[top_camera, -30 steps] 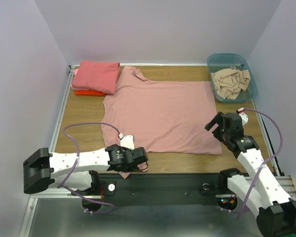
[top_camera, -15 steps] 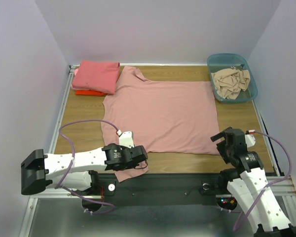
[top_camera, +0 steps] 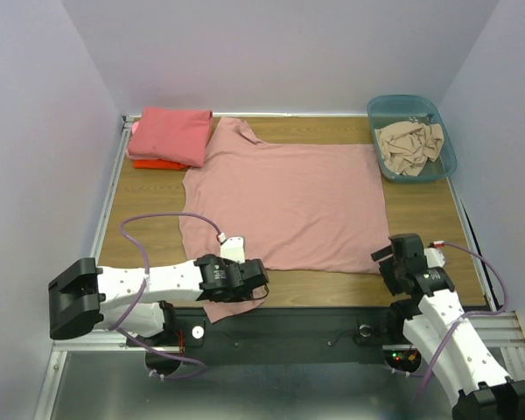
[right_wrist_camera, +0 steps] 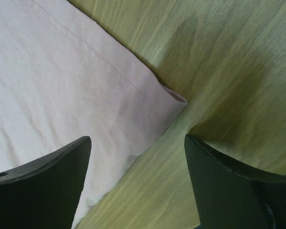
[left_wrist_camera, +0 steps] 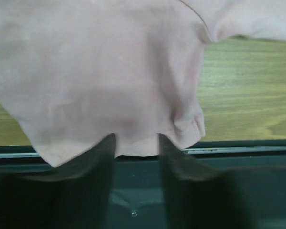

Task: Fold and stack the t-shirts
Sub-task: Flatten the tshirt out

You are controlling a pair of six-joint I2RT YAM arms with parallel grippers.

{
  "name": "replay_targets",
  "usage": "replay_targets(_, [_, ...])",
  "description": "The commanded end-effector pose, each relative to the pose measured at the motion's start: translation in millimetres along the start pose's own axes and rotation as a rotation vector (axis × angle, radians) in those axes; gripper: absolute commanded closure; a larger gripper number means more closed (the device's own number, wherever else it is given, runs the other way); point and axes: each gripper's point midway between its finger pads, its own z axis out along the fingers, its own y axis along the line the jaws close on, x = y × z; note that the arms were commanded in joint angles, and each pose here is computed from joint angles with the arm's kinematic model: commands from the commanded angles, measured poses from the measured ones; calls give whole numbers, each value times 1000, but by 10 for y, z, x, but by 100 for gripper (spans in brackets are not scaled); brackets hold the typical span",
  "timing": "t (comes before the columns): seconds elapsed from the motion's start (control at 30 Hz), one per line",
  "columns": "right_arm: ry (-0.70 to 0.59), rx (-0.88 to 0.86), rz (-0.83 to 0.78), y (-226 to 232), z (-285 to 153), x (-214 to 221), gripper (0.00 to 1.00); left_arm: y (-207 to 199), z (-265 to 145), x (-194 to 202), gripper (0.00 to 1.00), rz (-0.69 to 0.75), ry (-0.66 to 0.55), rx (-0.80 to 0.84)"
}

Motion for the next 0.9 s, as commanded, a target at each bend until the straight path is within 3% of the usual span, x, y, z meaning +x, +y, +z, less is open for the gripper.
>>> replay_targets(0.0, [-54, -50, 21, 115, 13, -96, 23, -213, 44, 83, 44, 60, 44, 92])
replay_targets(0.37, [-69, -67, 37, 93, 108, -76, 60, -158, 229, 267, 43, 137, 110, 31])
replay_targets(0.6, [-64, -62, 27, 86, 135, -61, 77, -161, 267, 338, 43, 167, 145, 25])
replay_targets(0.73, [-65, -78, 21, 105, 124, -63, 98, -104, 234, 379, 43, 175, 168, 20])
replay_targets(0.87, [-58, -87, 23, 117, 118, -50, 100, -146, 150, 348, 43, 184, 166, 60])
